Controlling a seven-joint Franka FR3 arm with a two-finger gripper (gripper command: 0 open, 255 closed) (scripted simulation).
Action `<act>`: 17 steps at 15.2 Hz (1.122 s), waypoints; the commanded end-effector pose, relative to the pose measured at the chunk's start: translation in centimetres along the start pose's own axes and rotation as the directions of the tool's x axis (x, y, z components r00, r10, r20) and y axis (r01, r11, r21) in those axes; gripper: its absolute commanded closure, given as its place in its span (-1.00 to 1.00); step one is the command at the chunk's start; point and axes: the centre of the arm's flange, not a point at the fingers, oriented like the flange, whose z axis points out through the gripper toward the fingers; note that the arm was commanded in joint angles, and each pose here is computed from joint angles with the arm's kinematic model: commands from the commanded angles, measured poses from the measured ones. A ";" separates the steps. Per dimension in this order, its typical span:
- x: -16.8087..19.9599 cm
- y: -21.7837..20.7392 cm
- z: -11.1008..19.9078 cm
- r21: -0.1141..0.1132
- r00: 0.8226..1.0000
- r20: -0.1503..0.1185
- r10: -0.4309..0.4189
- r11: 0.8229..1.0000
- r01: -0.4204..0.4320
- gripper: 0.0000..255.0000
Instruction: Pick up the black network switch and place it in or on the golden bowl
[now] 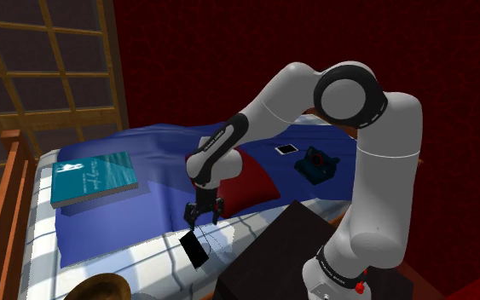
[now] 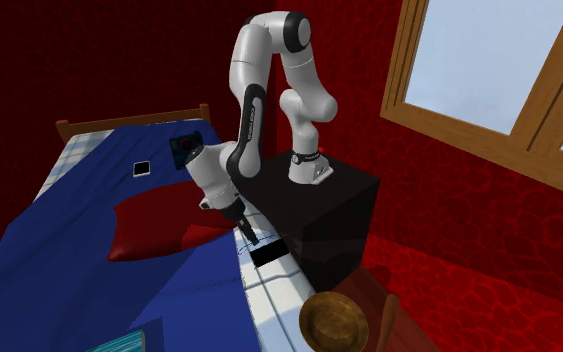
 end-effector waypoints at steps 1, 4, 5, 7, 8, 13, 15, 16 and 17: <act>0.0 -0.1 1.0 0.000 1.000 0.000 0.000 1.000 0.000 -1.00; 0.0 -0.1 1.8 0.000 1.000 0.000 0.000 1.000 0.000 -1.00; 0.0 -0.1 1.8 0.000 1.000 0.000 0.000 1.000 0.000 -1.00; 0.0 -0.1 1.8 0.000 1.000 0.000 0.000 1.000 0.000 -1.00; 0.0 -0.1 1.8 0.000 1.000 0.000 0.000 1.000 0.000 -1.00; 0.0 -0.1 1.8 0.000 1.000 0.000 0.000 1.000 0.000 1.00; 0.0 -0.1 1.8 0.000 1.000 0.000 0.000 1.000 0.000 1.00; 0.0 -0.1 1.8 0.000 1.000 0.000 0.000 1.000 0.000 1.00; 0.0 -0.1 1.8 0.000 1.000 0.000 0.000 1.000 0.000 1.00</act>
